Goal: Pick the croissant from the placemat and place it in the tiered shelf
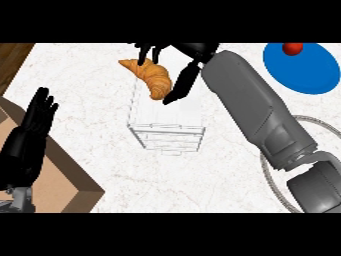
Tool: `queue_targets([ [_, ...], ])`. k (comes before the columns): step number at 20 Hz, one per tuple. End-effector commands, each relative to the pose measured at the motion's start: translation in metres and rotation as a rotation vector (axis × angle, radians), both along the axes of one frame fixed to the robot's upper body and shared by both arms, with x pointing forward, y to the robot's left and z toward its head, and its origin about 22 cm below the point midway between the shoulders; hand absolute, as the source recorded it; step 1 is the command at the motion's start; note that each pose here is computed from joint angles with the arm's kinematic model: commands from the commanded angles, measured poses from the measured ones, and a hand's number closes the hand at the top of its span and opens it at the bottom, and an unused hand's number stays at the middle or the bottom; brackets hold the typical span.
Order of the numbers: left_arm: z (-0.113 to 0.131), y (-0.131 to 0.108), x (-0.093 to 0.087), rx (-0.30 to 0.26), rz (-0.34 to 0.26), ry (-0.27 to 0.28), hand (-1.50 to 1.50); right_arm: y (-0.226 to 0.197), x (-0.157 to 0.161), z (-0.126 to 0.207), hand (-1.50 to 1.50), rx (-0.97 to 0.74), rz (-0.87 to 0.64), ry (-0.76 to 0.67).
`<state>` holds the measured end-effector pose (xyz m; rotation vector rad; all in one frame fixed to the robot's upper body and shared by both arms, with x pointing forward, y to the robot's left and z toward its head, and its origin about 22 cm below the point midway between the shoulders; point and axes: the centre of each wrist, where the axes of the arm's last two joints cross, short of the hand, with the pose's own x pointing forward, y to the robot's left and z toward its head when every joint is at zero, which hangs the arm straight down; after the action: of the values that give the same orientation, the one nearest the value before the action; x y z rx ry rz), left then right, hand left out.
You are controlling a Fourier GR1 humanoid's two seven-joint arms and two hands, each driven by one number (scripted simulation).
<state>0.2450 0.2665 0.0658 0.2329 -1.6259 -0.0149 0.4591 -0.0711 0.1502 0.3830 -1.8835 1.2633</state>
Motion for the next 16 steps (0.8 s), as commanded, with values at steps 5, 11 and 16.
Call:
queue_targets([
  [5, 0.013, -0.01, 0.02, -0.029, -0.009, -0.021, 0.0, 0.005, 0.002, 0.001, -1.5, 0.067, 0.079, 0.062],
  [11, -0.005, -0.015, 0.007, -0.019, -0.003, -0.021, 0.0, -0.024, 0.015, 0.031, -1.5, 0.229, 0.051, 0.175],
  [16, 0.015, -0.011, 0.02, -0.029, 0.006, -0.024, 0.0, -0.055, 0.025, 0.078, -1.5, 0.28, -0.084, 0.193],
])
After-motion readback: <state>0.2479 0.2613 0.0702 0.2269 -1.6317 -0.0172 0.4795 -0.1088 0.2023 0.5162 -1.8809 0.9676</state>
